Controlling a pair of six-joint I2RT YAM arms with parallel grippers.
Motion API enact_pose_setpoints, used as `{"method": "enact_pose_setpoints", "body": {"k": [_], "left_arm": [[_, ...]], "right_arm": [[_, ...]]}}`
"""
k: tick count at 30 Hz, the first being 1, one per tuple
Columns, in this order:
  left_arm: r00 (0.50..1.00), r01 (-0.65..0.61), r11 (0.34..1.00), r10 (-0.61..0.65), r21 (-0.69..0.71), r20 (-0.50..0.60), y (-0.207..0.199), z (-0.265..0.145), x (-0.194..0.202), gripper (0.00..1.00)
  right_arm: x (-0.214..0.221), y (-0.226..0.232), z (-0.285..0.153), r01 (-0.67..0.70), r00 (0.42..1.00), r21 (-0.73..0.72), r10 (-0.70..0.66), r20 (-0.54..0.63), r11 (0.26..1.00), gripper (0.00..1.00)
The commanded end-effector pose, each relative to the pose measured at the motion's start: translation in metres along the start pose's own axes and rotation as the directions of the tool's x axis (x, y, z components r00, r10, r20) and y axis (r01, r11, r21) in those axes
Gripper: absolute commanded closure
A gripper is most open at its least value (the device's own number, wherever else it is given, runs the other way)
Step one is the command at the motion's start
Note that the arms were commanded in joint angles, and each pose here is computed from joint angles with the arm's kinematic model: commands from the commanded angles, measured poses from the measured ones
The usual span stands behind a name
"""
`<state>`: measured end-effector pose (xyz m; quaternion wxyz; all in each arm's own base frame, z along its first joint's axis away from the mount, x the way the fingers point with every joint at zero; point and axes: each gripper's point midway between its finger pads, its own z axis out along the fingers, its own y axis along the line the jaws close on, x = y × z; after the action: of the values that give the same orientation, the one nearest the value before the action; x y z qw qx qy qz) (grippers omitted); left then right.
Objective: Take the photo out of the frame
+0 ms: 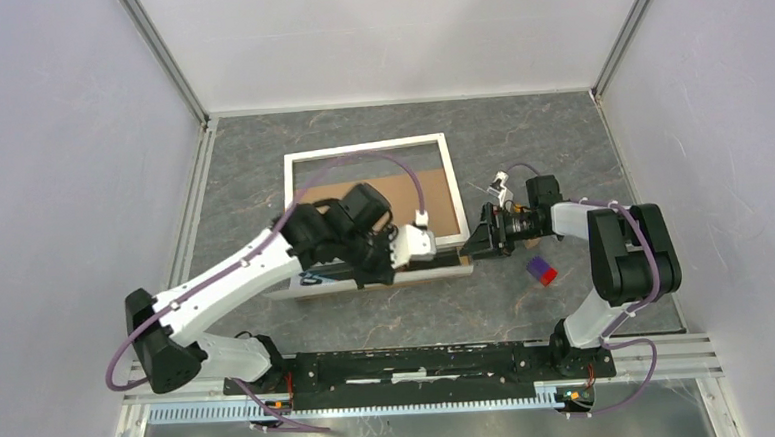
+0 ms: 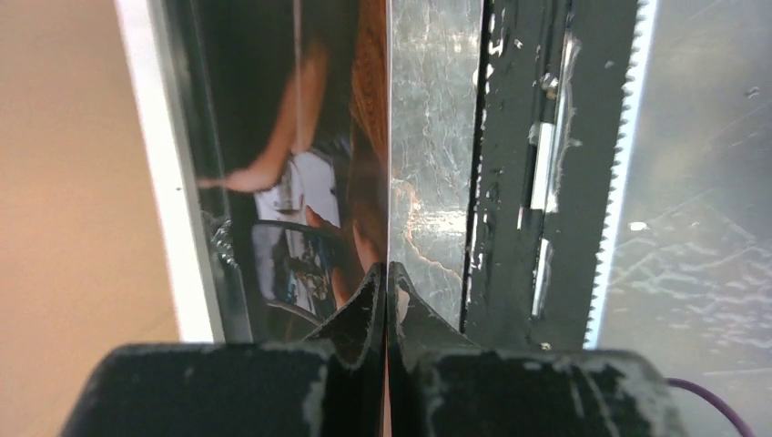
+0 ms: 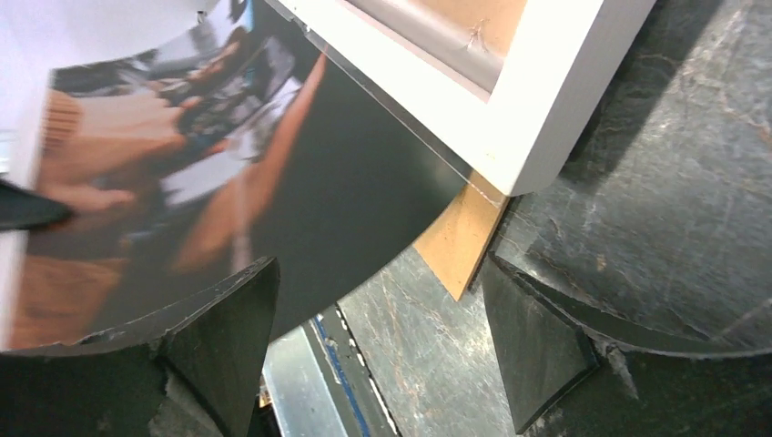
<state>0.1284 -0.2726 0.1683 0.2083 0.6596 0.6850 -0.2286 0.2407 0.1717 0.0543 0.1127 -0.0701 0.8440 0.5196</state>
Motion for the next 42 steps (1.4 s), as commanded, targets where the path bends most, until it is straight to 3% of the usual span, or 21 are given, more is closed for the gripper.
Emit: {"method": "enact_pose_setpoints", "body": {"k": [1,9,13,16,17,20,24,30,36,42], "left_arm": [[0.999,0.022,0.993,-0.027,0.113,0.042,-0.021,-0.069,-0.014,0.98],[0.988,0.098,0.993,-0.105,0.061,0.117,0.014,-0.167,-0.04,0.98],[0.981,0.092,0.99,-0.072,-0.105,0.181,0.052,-0.2,-0.051,0.98],[0.976,0.133,0.951,-0.077,-0.28,0.202,0.099,-0.22,-0.06,0.98],[0.975,0.149,0.917,-0.074,-0.37,0.209,0.121,-0.231,-0.062,0.98],[0.981,0.159,0.735,-0.045,-0.659,0.187,0.195,-0.266,-0.06,0.98],[0.991,0.047,0.549,0.082,-0.835,0.11,0.256,-0.293,-0.072,0.98],[0.984,-0.083,0.491,0.179,-0.867,0.007,0.316,-0.274,-0.085,0.98],[0.977,-0.162,0.66,0.211,-0.733,-0.026,0.314,-0.174,-0.069,0.98],[0.989,-0.119,0.774,0.149,-0.623,-0.003,0.297,-0.07,-0.035,0.98]], "right_arm": [[-0.01,0.001,-0.013,0.138,0.99,0.057,-0.138,0.004,0.989,0.1],[-0.016,0.004,-0.017,0.18,0.983,0.078,-0.182,0.025,0.981,0.07],[-0.018,0.006,-0.018,0.186,0.982,0.077,-0.189,0.028,0.979,0.07],[-0.02,0.004,-0.019,0.213,0.976,0.085,-0.216,0.027,0.973,0.08],[-0.022,0.004,-0.019,0.213,0.976,0.088,-0.216,0.025,0.973,0.08],[-0.024,0.003,-0.018,0.214,0.976,0.089,-0.216,0.022,0.973,0.08],[-0.03,0.002,-0.017,0.214,0.976,0.084,-0.216,0.02,0.973,0.08],[-0.033,0.0,-0.018,0.212,0.977,0.081,-0.214,0.011,0.974,0.08],[-0.04,0.002,-0.022,0.223,0.974,0.082,-0.225,0.02,0.971,0.08],[-0.046,-0.001,-0.024,0.234,0.971,0.099,-0.237,0.018,0.967,0.09]]}}
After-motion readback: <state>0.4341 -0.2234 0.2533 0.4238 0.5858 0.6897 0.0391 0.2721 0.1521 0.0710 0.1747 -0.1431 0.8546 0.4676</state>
